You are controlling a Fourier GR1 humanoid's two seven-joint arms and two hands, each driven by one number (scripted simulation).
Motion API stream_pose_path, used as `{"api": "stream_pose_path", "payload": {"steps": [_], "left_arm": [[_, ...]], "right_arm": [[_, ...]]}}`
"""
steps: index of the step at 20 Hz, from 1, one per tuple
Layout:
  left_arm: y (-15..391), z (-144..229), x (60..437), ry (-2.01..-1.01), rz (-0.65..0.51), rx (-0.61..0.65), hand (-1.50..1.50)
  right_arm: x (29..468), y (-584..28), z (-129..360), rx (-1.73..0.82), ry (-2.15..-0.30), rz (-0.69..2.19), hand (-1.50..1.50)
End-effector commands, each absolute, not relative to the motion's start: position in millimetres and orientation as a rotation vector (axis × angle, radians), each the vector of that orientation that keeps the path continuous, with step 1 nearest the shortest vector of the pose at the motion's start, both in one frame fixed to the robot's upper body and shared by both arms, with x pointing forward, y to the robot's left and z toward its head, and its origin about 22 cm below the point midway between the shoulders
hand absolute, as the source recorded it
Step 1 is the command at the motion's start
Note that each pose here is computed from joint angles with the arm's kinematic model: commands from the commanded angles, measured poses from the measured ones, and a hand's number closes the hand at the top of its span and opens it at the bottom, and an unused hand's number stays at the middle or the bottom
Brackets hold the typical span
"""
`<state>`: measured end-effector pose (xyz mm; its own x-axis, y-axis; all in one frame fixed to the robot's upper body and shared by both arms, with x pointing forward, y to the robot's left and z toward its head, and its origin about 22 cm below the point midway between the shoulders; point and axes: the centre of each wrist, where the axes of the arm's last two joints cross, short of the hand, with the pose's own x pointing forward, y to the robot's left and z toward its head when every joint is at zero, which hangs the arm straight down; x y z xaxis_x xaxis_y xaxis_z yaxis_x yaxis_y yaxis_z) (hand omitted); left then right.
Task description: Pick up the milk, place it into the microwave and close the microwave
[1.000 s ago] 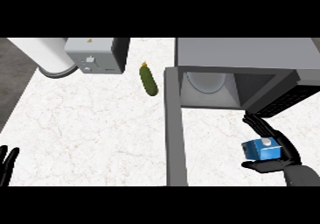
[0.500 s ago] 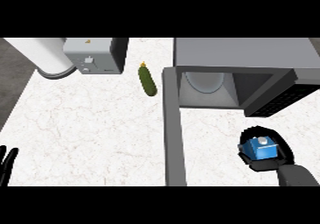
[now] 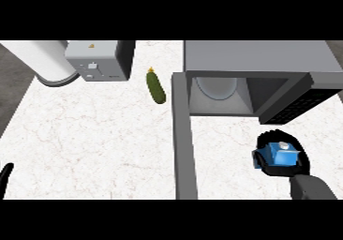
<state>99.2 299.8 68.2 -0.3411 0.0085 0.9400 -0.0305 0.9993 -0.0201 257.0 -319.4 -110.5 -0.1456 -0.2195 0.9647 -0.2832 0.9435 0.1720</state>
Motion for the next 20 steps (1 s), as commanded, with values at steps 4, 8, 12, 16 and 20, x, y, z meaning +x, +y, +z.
{"api": "stream_pose_path", "payload": {"steps": [4, 8, 12, 16, 20], "left_arm": [[300, 69, 104, -1.899, 0.059, 0.041, -1.50], [322, 71, 88, -1.925, 0.039, 0.024, -1.50], [319, 76, 87, -1.909, 0.058, 0.039, -1.50], [331, 54, 68, -1.928, 0.083, 0.031, -1.50], [325, 42, 79, -1.909, 0.060, 0.028, -1.50]], "right_arm": [[248, -281, -103, 0.306, -1.879, -0.054, 1.50], [232, -262, -77, 0.294, -1.838, 0.015, 1.50], [228, -235, -41, 0.285, -1.856, 0.017, 1.50], [216, -206, -22, 0.300, -1.841, 0.002, 1.50], [193, -198, -3, 0.259, -1.831, -0.070, 1.50]]}}
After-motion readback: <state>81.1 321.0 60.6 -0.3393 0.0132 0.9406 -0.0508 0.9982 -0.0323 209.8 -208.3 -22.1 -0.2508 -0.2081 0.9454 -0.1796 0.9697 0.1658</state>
